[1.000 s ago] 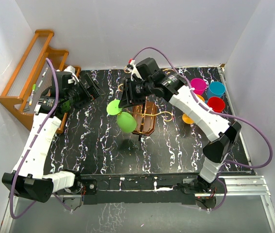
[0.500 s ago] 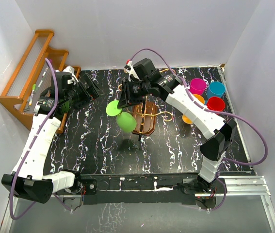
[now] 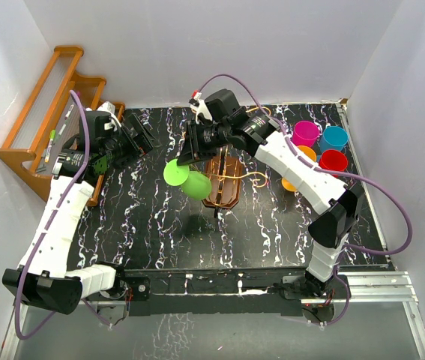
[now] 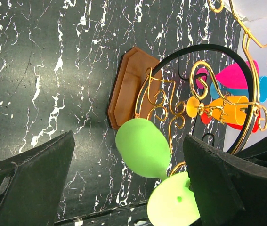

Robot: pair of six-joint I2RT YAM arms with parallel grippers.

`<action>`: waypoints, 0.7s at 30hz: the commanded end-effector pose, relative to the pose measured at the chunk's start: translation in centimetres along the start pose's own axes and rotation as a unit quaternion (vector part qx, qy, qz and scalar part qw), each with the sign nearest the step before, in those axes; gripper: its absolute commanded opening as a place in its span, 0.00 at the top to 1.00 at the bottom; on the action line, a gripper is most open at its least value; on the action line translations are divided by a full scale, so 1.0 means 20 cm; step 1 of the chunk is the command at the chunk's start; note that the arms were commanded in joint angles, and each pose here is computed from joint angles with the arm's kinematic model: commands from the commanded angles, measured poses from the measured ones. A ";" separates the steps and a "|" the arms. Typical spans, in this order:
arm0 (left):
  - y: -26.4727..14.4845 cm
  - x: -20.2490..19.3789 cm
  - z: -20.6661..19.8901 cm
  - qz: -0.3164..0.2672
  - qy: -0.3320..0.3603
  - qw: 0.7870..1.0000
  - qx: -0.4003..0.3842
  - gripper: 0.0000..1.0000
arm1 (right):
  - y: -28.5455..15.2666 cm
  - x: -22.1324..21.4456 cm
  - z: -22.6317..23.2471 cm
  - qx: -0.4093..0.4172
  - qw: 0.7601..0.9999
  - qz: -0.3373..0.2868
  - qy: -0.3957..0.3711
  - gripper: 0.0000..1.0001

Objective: Take the wine glass off the wine glass rack

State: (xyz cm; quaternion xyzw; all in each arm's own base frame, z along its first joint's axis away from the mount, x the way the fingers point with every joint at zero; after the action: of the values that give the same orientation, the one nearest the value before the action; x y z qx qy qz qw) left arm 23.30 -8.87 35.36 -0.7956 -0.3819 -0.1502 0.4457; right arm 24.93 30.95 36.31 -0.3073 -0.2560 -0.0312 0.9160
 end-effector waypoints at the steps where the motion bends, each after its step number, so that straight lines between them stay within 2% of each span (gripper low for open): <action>1: -0.05 0.01 -0.02 -0.010 0.008 1.000 -0.010 0.03 | 0.00 0.05 0.05 0.040 0.999 -0.021 -0.016 0.82; 3: -0.05 0.01 -0.02 -0.010 0.009 1.000 -0.008 0.03 | 0.01 0.04 0.04 0.038 0.999 -0.018 -0.015 0.82; 8: -0.06 0.01 -0.02 -0.011 0.008 1.000 -0.008 0.03 | 0.00 0.05 0.05 0.037 0.999 -0.021 -0.015 0.91; 16: -0.03 -0.01 -0.01 0.000 0.004 1.000 -0.012 0.03 | -0.03 0.02 0.05 0.043 0.999 -0.005 -0.015 0.92; 21: -0.04 -0.01 -0.01 -0.001 0.001 1.000 -0.015 0.03 | -0.06 0.03 0.04 0.011 0.999 -0.035 -0.010 0.92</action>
State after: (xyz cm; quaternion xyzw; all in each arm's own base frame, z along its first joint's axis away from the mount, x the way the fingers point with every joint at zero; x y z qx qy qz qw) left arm 23.28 -8.92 35.37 -0.7978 -0.3800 -0.1497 0.4435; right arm 24.97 31.05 36.31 -0.2965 -0.2517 -0.0232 0.9210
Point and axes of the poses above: each gripper's point midway between its finger pads, its own y axis out along the fingers, its own z axis along the line the jaws close on, x = y × z, the point moved 10 cm from there along -y, back along the fingers, and after that the axes turned 2 degrees about y, right-handed, at the moved point
